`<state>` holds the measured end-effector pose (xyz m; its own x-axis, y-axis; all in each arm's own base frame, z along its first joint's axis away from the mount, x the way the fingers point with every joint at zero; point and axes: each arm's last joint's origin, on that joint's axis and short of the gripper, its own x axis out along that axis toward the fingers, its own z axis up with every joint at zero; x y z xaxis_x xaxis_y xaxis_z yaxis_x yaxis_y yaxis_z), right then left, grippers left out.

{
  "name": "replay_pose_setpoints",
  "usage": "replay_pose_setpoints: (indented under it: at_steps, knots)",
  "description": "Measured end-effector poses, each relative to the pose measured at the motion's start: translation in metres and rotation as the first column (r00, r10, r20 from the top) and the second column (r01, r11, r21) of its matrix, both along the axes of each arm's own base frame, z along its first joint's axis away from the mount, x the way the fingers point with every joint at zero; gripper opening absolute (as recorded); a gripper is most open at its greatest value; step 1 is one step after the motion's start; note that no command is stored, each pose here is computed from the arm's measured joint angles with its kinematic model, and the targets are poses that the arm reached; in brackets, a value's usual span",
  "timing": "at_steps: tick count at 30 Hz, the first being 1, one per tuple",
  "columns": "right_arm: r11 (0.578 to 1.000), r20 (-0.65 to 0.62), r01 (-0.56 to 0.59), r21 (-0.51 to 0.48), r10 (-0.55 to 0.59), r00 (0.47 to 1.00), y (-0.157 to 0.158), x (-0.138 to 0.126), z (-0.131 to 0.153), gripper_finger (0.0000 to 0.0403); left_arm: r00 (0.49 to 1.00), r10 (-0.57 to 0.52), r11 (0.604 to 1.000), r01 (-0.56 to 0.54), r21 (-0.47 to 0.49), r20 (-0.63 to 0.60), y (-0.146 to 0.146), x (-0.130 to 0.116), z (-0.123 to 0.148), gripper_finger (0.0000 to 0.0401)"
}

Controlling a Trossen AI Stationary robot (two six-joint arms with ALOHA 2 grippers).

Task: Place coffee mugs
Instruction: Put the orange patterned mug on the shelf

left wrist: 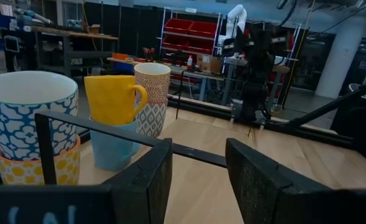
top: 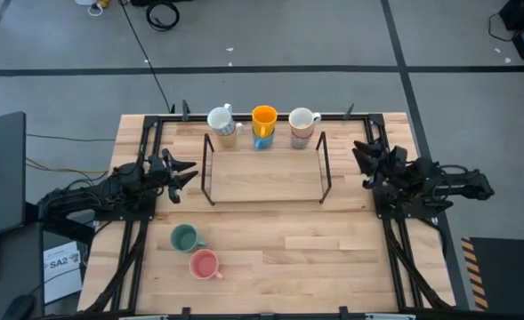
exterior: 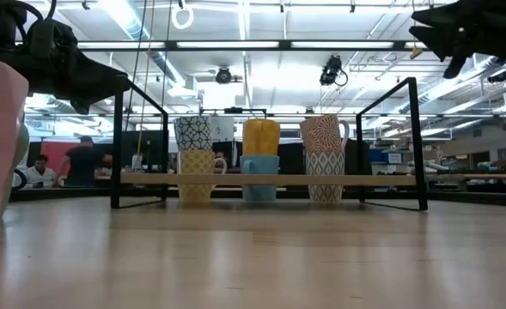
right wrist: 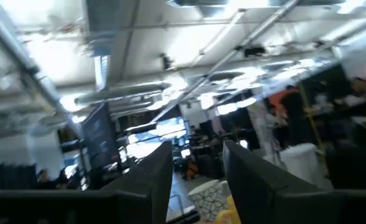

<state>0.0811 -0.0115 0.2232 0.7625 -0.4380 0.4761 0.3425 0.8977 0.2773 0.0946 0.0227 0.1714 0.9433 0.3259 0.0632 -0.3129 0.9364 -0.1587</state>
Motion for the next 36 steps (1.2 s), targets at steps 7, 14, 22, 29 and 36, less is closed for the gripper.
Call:
replay_pose_setpoints:
  at_steps: [7, 14, 22, 29, 36]
  knots:
    - [0.992, 0.001, 0.104, 0.071, -0.105, 0.995, -0.004, -0.001, 0.037, 0.0212, 1.0, 0.0, 1.0, 0.0, 0.004, -0.001, 0.0, 0.0, 0.0, 0.0156]
    - [0.952, -0.215, 0.296, 0.084, -0.272, 0.938, -0.012, 0.017, 0.079, 0.0255, 1.0, 0.0, 1.0, 0.0, 0.004, -0.001, 0.0, 0.0, 0.0, 0.0156]
    - [0.882, -0.417, 0.469, 0.035, -0.414, 0.809, -0.033, 0.039, 0.132, 0.0261, 1.0, 0.0, 1.0, 0.0, 0.004, -0.001, 0.0, 0.0, 0.0, 0.0156]
    - [0.863, -0.585, 0.505, -0.011, -0.415, 0.697, -0.071, 0.068, 0.161, 0.0261, 1.0, 0.0, 1.0, 0.0, 0.004, -0.002, 0.0, 0.0, 0.0, 0.0156]
    - [0.9, -0.742, 0.433, 0.046, -0.259, 0.618, -0.128, 0.1, 0.164, 0.0261, 1.0, 0.0, 1.0, 0.0, 0.004, -0.001, 0.0, 0.0, 0.0, 0.0156]
